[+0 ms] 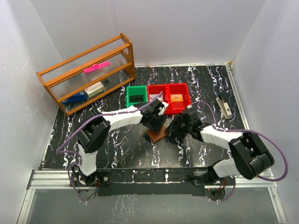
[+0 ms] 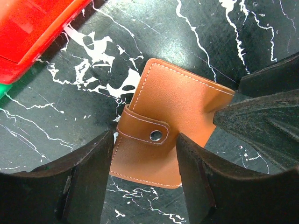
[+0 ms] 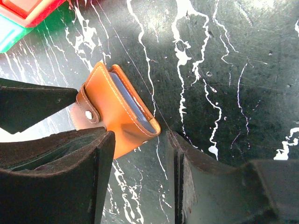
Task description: Take the credit cards out of the card holder
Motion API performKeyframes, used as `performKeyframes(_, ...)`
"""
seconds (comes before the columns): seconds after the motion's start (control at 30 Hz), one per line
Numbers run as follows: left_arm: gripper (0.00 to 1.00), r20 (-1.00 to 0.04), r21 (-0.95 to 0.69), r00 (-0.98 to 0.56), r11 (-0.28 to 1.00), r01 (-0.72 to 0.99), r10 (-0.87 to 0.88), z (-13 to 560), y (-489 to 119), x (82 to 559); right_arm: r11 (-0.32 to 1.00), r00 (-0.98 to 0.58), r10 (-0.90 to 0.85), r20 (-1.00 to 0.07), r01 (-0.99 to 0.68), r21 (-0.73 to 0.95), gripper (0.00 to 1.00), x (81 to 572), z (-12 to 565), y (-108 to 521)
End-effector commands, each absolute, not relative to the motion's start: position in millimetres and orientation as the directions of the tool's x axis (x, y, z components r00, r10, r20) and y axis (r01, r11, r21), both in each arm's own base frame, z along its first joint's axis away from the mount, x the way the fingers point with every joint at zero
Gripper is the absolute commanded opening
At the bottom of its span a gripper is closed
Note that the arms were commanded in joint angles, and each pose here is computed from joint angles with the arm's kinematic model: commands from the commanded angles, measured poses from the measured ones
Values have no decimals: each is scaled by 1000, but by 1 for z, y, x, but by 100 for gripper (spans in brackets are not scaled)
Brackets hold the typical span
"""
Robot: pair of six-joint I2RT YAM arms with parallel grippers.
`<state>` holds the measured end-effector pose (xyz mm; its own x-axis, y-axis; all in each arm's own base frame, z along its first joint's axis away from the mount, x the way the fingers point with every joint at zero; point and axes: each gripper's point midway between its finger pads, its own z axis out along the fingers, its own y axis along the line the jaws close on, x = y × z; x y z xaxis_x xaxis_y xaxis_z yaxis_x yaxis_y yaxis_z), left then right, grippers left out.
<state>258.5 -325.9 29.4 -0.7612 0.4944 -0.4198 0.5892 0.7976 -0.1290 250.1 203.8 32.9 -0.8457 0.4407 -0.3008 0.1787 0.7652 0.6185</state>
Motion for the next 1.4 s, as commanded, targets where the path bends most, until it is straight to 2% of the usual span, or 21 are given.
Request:
performKeyframes(0.0, 52, -413, -51, -737, 794, 606, 535, 24, -320, 262, 761, -841, 454, -295, 193, 620, 46, 251, 30, 202)
performKeyframes(0.13, 42, -415, 12, -729, 805, 593, 544, 20, -312, 266, 756, -844, 452, -289, 190, 627, 47, 250, 30, 204)
performKeyframes(0.27, 28, -435, 52, -714, 807, 588, 548, 22, -311, 271, 752, -848, 447, -284, 184, 632, 47, 250, 30, 206)
performKeyframes(0.47, 13, -443, 41, -724, 819, 573, 529, 22, -313, 271, 752, -854, 435, -286, 170, 636, 48, 251, 33, 208)
performKeyframes(0.67, 2, -434, -13, -756, 836, 549, 490, 23, -315, 263, 751, -856, 432, -283, 168, 639, 53, 254, 34, 211)
performKeyframes(0.77, 0, -416, -74, -788, 847, 527, 454, 27, -321, 254, 760, -857, 427, -287, 169, 628, 54, 257, 31, 211)
performKeyframes(0.87, 0, -384, -184, -831, 849, 495, 401, 33, -332, 238, 774, -876, 387, -289, 138, 617, 51, 257, 26, 214)
performKeyframes(1.0, 0, -361, -281, -880, 864, 417, 307, 42, -337, 225, 830, -890, 330, -315, 114, 547, 39, 257, 15, 205)
performKeyframes(1.07, 0, -351, -315, -896, 867, 385, 271, 44, -336, 219, 848, -892, 309, -329, 102, 519, 24, 256, 11, 200)
performKeyframes(1.2, 0, -338, -370, -920, 870, 326, 201, 52, -334, 217, 854, -898, 276, -342, 65, 517, 17, 252, 11, 199)
performKeyframes(1.3, 0, -347, -415, -924, 857, 304, 160, 62, -332, 221, 845, -900, 261, -349, 38, 534, 16, 249, 14, 202)
performKeyframes(1.33, 4, -356, -408, -921, 860, 306, 158, 64, -329, 223, 846, -900, 253, -356, 27, 532, 16, 249, 14, 202)
performKeyframes(1.37, 17, -374, -390, -914, 867, 311, 159, 67, -326, 226, 847, -901, 242, -361, 14, 532, 16, 249, 15, 202)
